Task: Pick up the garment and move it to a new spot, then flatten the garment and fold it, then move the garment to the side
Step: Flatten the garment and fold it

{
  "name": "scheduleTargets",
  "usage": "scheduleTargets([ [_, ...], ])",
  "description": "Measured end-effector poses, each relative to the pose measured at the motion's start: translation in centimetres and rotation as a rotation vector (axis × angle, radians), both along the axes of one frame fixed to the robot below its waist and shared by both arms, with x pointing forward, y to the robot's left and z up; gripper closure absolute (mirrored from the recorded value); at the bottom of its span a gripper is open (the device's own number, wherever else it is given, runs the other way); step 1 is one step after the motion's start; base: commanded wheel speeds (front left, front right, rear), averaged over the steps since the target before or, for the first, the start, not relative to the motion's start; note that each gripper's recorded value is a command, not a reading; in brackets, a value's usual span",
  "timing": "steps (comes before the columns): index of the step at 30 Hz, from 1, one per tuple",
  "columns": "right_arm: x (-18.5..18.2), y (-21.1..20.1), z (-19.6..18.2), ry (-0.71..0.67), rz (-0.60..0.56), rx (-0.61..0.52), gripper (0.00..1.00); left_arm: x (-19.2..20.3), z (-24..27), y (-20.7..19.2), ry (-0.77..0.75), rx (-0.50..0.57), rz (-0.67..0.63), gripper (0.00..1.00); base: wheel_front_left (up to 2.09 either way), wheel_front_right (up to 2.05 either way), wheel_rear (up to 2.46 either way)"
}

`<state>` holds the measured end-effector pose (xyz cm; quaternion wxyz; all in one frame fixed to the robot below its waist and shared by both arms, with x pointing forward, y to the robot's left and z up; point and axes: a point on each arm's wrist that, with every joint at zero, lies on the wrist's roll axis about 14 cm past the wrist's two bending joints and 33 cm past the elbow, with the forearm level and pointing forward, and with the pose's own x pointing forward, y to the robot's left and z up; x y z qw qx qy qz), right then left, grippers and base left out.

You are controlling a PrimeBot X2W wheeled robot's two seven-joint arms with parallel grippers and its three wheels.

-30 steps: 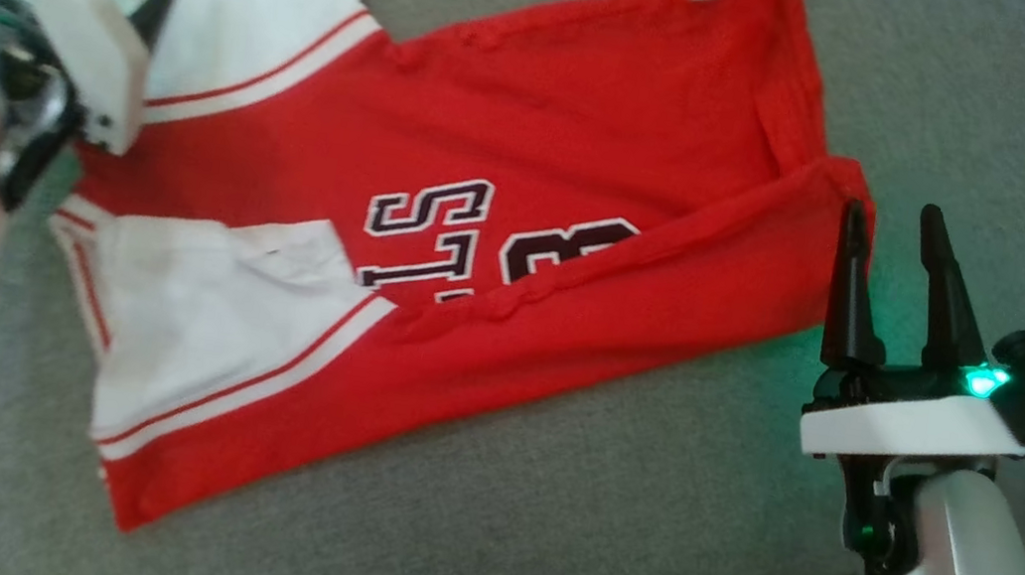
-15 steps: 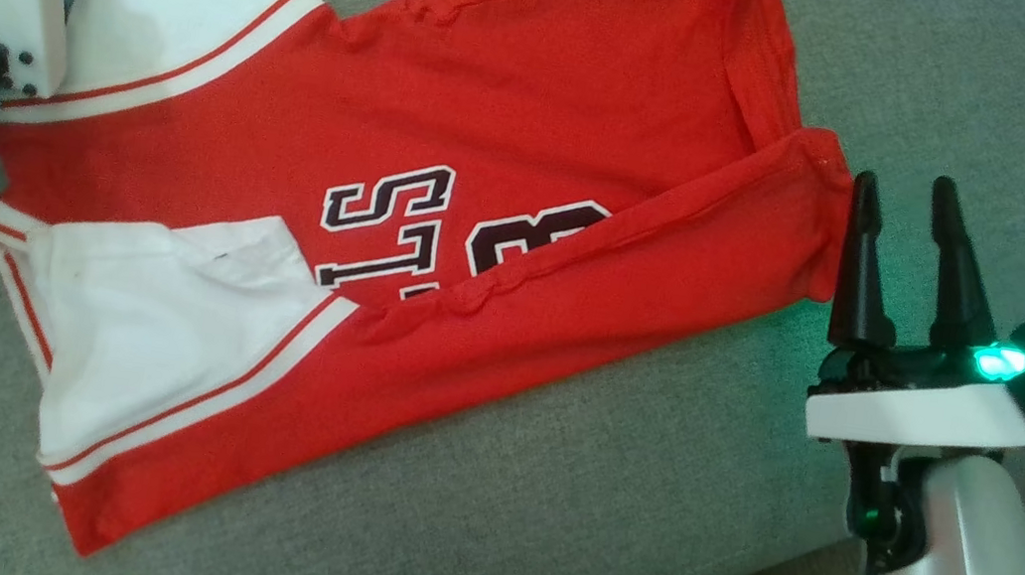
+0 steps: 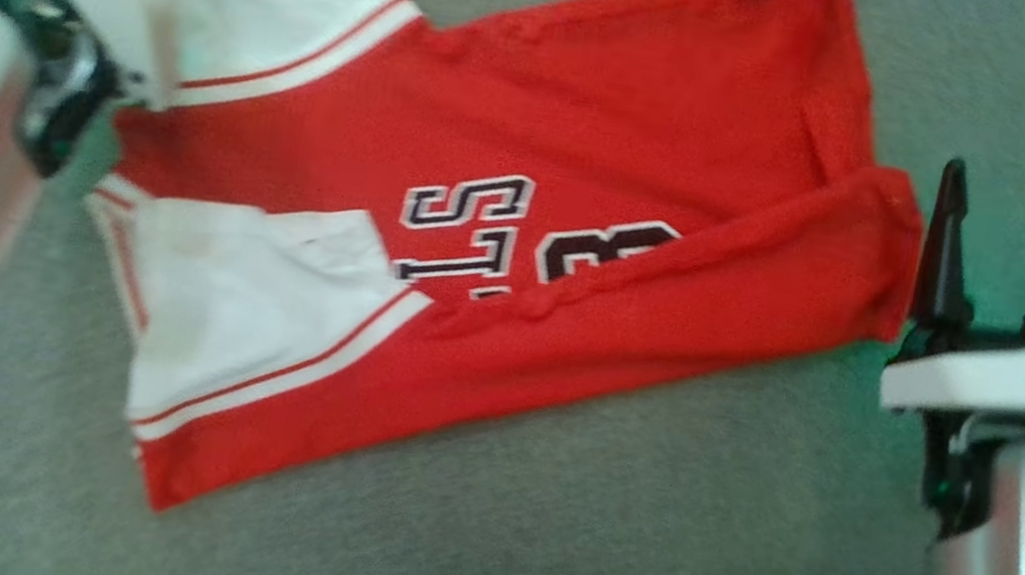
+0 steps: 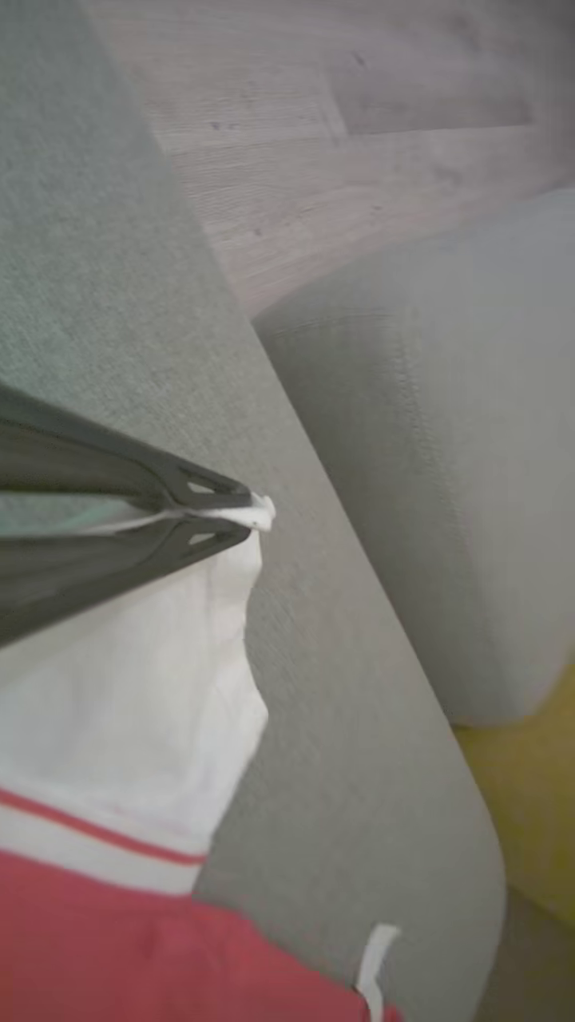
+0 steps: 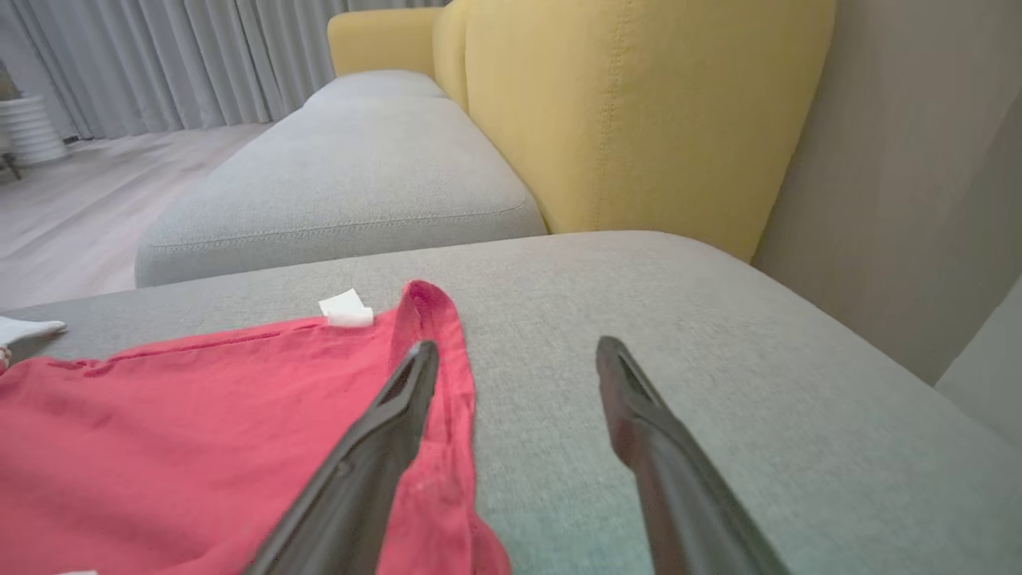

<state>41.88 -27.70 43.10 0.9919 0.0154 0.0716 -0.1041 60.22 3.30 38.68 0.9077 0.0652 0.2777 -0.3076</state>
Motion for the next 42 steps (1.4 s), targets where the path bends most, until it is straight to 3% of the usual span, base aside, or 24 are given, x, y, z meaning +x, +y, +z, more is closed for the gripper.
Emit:
scheduleTargets([
  [4,3.5,0.9,0.7,0.052,0.067,-0.034,0.0,-0.8,5.1,-1.5,-0.187,-0.12,-0.027,1.0,0.0,0.0,0.0],
  [10,7.5,1.3,0.4,0.188,0.161,-0.083,0.0,-2.8,9.4,-0.4,-0.339,-0.169,-0.041,1.0,0.0,0.0,0.0],
  [14,10.4,3.3,-0.9,0.291,0.235,-0.05,0.0,-4.9,10.0,0.3,-0.36,-0.182,-0.051,1.0,0.0,0.0,0.0],
  [17,12.0,4.1,-2.3,0.373,0.302,-0.123,0.0,-6.2,10.3,0.3,-0.363,-0.204,-0.061,1.0,0.0,0.0,0.0],
  [25,13.5,3.0,-7.2,0.551,0.298,-0.15,0.0,-6.8,9.5,1.7,-0.35,-0.203,-0.048,1.0,0.0,0.0,0.0],
  [29,14.6,2.4,-7.4,0.568,0.287,-0.164,0.0,-6.8,9.0,1.9,-0.343,-0.2,-0.039,1.0,0.0,0.0,0.0],
  [30,14.7,2.3,-7.4,0.569,0.285,-0.165,0.59,-6.7,8.9,1.8,-0.337,-0.197,-0.04,1.0,0.0,0.0,0.0],
  [31,14.7,2.3,-7.5,0.569,0.285,-0.168,1.0,-6.7,8.9,1.8,-0.337,-0.196,-0.038,1.0,0.0,0.0,0.0],
  [38,13.7,1.1,-6.9,0.539,0.25,-0.131,1.0,-5.6,8.6,3.0,-0.33,-0.178,0.015,1.0,0.0,0.0,0.0],
  [42,14.5,1.7,-4.7,0.468,0.264,-0.119,1.0,-4.7,8.7,3.6,-0.345,-0.171,0.046,1.0,0.0,0.0,0.0],
])
